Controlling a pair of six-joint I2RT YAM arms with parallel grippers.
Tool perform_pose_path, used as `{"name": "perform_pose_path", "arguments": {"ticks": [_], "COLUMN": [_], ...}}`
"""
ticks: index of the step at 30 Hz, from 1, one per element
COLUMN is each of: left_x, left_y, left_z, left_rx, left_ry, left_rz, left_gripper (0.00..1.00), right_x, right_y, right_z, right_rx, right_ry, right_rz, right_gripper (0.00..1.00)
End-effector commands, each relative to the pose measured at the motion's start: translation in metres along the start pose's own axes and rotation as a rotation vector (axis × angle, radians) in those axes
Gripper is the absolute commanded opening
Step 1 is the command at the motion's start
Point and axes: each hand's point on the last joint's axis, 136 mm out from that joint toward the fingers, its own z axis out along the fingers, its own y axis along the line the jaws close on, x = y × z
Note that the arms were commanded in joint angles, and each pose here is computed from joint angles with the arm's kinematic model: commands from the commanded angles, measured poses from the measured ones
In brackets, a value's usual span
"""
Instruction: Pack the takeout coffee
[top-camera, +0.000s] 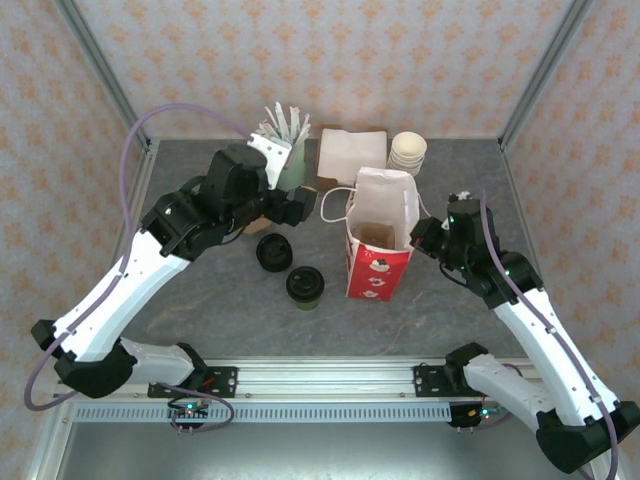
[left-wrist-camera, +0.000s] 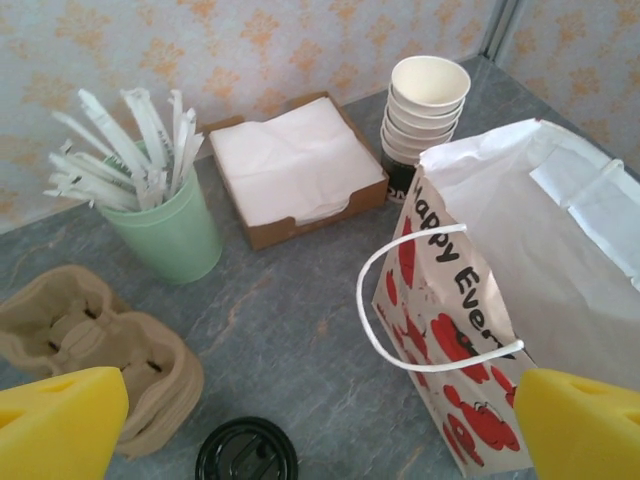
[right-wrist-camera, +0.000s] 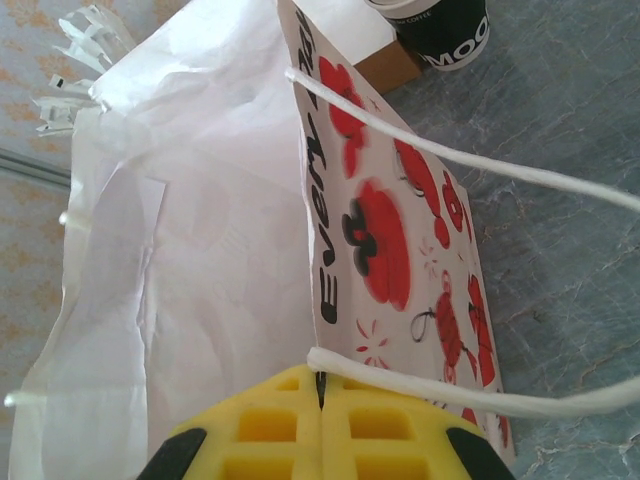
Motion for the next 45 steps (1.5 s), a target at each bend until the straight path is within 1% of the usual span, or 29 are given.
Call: {"name": "perform_pose_path", "arguments": {"ticks": [1, 3, 6, 9, 12, 15, 17, 19, 24, 27, 30, 32, 33, 36, 39, 40, 43, 45], "left_x": [0.005, 0.014, 0.028, 0.041, 0.053, 0.067, 0.079, 0.095, 0.137, 0.155, 0.17, 0.175, 0.177, 0.183, 0.19, 0.194, 0.199, 0.199], "left_y": [0.013, 0.014, 0.013, 0.017, 0.008, -0.007, -0.016, -0.021, -0.035, -0.037, -0.031, -0.025, -0.023, -0.021, -0.018, -0.017, -0.017, -0.017], "left_z": [-0.005, -0.006, -0.006, -0.007, -0.006, -0.005, -0.003, 0.002, 0.016, 0.02, 0.023, 0.021, 0.021, 0.019, 0.019, 0.019, 0.02, 0.02], "left_rx": [-0.056, -0.05, -0.033, -0.047, -0.005, 0.031, 0.004, -0.031, -0.09, -0.105, -0.125, -0.145, -0.146, -0.138, -0.138, -0.14, -0.13, -0.129], "left_ry": [-0.036, -0.035, -0.026, 0.003, 0.042, 0.069, 0.083, 0.125, 0.213, 0.223, 0.225, 0.216, 0.21, 0.203, 0.209, 0.211, 0.212, 0.21], "left_rz": [-0.047, -0.061, -0.082, -0.114, -0.127, -0.104, -0.045, -0.002, 0.054, 0.025, -0.016, -0.024, -0.029, -0.042, -0.048, -0.05, -0.052, -0.04], "left_gripper": [1.0, 1.0, 1.0, 1.0, 1.0, 1.0, 1.0, 1.0, 1.0, 1.0, 1.0, 1.0, 1.0, 1.0, 1.0, 1.0, 1.0, 1.0], "right_x": [-0.004, -0.004, -0.004, -0.006, -0.011, -0.017, -0.025, -0.03, -0.042, -0.049, -0.057, -0.063, -0.064, -0.076, -0.089, -0.091, -0.078, -0.07], "right_y": [0.009, 0.012, 0.013, 0.01, 0.006, 0.002, 0.0, 0.0, 0.007, 0.01, 0.015, 0.019, 0.024, 0.031, 0.036, 0.041, 0.057, 0.059], "right_z": [0.002, 0.003, 0.002, -0.002, -0.01, -0.019, -0.028, -0.033, -0.041, -0.042, -0.04, -0.038, -0.035, -0.029, -0.03, -0.033, -0.043, -0.047], "right_rx": [-0.037, -0.048, -0.049, -0.029, 0.002, 0.031, 0.053, 0.063, 0.055, 0.053, 0.053, 0.05, 0.033, 0.043, 0.061, 0.043, -0.046, -0.072], "right_ry": [-0.021, -0.017, -0.012, -0.023, -0.047, -0.078, -0.107, -0.122, -0.129, -0.121, -0.101, -0.09, -0.075, -0.052, -0.034, -0.023, 0.065, 0.085], "right_rz": [0.021, 0.021, 0.019, 0.003, -0.026, -0.067, -0.098, -0.12, -0.172, -0.183, -0.219, -0.261, -0.284, -0.339, -0.373, -0.38, -0.413, -0.403], "right_gripper": [0.02, 0.05, 0.12, 0.25, 0.37, 0.5, 0.55, 0.59, 0.66, 0.68, 0.68, 0.69, 0.7, 0.7, 0.7, 0.71, 0.71, 0.72]}}
